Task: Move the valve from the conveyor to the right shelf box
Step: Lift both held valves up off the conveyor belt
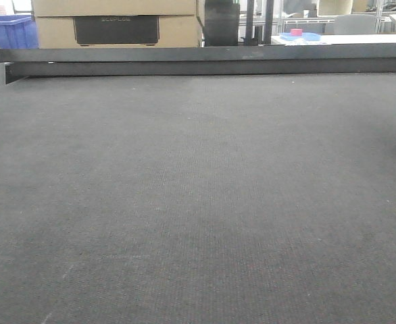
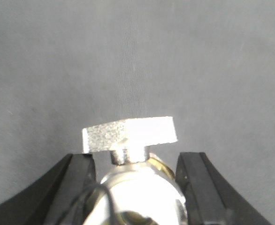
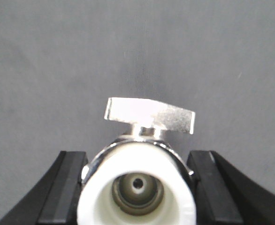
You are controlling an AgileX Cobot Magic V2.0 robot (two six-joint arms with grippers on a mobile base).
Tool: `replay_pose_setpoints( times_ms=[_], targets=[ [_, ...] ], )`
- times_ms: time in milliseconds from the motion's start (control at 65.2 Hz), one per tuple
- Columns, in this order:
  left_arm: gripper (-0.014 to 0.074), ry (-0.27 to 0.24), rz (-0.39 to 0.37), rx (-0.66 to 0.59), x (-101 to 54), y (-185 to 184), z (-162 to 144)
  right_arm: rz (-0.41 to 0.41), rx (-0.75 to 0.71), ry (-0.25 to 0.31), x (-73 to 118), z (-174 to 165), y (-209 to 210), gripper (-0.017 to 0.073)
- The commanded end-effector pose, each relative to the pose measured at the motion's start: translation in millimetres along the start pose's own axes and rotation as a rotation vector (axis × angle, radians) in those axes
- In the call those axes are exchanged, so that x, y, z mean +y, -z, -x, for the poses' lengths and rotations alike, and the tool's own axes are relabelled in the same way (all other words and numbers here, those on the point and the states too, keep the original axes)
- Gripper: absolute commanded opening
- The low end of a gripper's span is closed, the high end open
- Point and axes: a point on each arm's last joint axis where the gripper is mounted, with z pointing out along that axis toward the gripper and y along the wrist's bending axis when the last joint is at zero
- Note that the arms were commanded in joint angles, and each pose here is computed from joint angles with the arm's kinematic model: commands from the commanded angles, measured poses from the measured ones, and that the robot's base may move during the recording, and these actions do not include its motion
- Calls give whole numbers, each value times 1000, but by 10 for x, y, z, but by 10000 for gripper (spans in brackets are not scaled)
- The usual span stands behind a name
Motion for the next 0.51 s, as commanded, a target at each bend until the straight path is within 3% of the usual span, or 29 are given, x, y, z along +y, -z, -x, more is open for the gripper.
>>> replay_pose_setpoints(
  times_ms=[0, 199, 491],
  targets=[
    [-111, 2, 2, -95, -40, 277, -7, -7, -123, 10, 13, 53, 296, -153],
    [-111, -4, 10, -158, -70, 532, -71, -7, -201, 16, 33, -6, 587, -153],
    [-111, -4, 10, -163, -72, 555, -78, -7, -222, 17, 38, -20, 654, -153]
  ],
)
